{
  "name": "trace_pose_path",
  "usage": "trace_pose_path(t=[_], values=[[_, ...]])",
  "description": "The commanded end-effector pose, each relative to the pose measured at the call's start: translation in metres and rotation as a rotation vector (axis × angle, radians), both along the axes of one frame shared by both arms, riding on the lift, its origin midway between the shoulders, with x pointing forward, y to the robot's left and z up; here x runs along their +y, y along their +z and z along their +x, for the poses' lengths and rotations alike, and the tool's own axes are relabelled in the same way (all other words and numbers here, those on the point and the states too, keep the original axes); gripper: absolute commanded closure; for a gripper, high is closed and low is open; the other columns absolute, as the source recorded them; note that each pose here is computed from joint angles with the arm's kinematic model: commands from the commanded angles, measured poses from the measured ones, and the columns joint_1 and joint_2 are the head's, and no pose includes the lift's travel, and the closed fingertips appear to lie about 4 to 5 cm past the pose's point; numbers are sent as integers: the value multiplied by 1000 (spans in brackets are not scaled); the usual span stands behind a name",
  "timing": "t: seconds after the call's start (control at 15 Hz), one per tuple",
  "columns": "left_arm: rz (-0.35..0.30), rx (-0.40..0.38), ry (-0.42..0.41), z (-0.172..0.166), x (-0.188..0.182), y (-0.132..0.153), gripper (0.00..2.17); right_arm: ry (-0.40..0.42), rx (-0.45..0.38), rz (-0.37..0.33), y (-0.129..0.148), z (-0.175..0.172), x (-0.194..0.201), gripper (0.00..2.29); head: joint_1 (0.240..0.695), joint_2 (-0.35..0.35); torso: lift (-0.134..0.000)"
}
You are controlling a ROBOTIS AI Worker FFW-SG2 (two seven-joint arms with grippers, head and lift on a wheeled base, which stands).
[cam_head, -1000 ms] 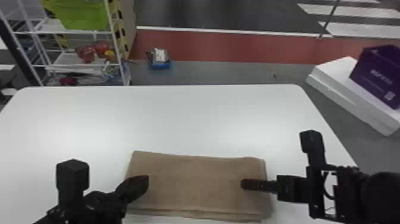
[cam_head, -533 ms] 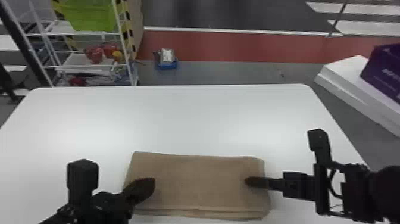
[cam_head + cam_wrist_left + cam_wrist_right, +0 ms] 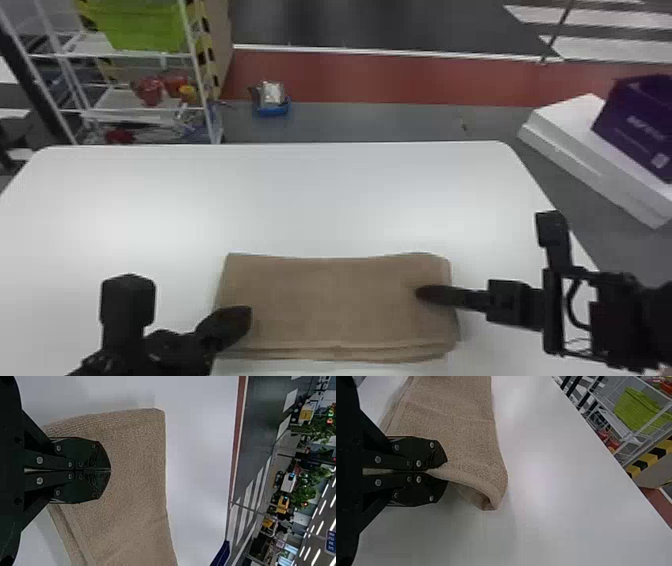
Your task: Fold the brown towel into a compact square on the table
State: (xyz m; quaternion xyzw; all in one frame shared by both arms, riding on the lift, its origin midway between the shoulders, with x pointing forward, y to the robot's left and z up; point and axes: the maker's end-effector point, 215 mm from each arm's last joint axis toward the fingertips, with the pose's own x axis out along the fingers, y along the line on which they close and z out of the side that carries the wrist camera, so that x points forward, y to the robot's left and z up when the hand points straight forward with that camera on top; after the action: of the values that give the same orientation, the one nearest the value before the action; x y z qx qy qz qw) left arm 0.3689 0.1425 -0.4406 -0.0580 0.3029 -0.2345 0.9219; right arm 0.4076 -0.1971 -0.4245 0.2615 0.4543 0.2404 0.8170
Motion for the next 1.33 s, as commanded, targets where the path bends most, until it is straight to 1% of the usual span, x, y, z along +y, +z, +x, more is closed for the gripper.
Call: trace_pose_path(t=[0.0,0.07,0.2,0.33,0.53,0.67,0.8,0.87,1.0,1.13,1.27], values=[[-6,3,-5,-1,-3,-1,1504,23,-32,36,17,0,9,1200,695,-81,-123],[-6,5,-5,-2,-3,-1,1504,37,-53,48,26,1,14,1200,695,-79,-123],[-5,9,-8,-4,-3,-3,1504,70,-93,97,48,1,29,1200,695,-73,-123],[-2,12,-7,-4,-2,-4,1504,113,-133,172,74,1,51,1200,695,-51,-123],[-3,16,-7,-4,-3,-5,1504,163,-169,241,100,1,80,1200,695,-15,-123],[-8,36,-14,-6,-7,-12,1504,189,-188,278,113,3,98,1200,695,20,-123],[-33,48,-30,-6,-14,-12,1504,218,-195,301,120,2,119,1200,695,41,-123],[-53,67,-47,-9,-22,-14,1504,236,-192,310,121,-1,132,1200,695,50,-123],[-74,75,-61,-8,-31,-12,1504,264,-186,327,122,-6,153,1200,695,73,-123],[-96,83,-76,-8,-37,-11,1504,282,-170,310,115,-10,167,1200,695,89,-123],[-92,84,-75,-7,-35,-12,1504,312,-146,313,108,-17,182,1200,695,109,-123]])
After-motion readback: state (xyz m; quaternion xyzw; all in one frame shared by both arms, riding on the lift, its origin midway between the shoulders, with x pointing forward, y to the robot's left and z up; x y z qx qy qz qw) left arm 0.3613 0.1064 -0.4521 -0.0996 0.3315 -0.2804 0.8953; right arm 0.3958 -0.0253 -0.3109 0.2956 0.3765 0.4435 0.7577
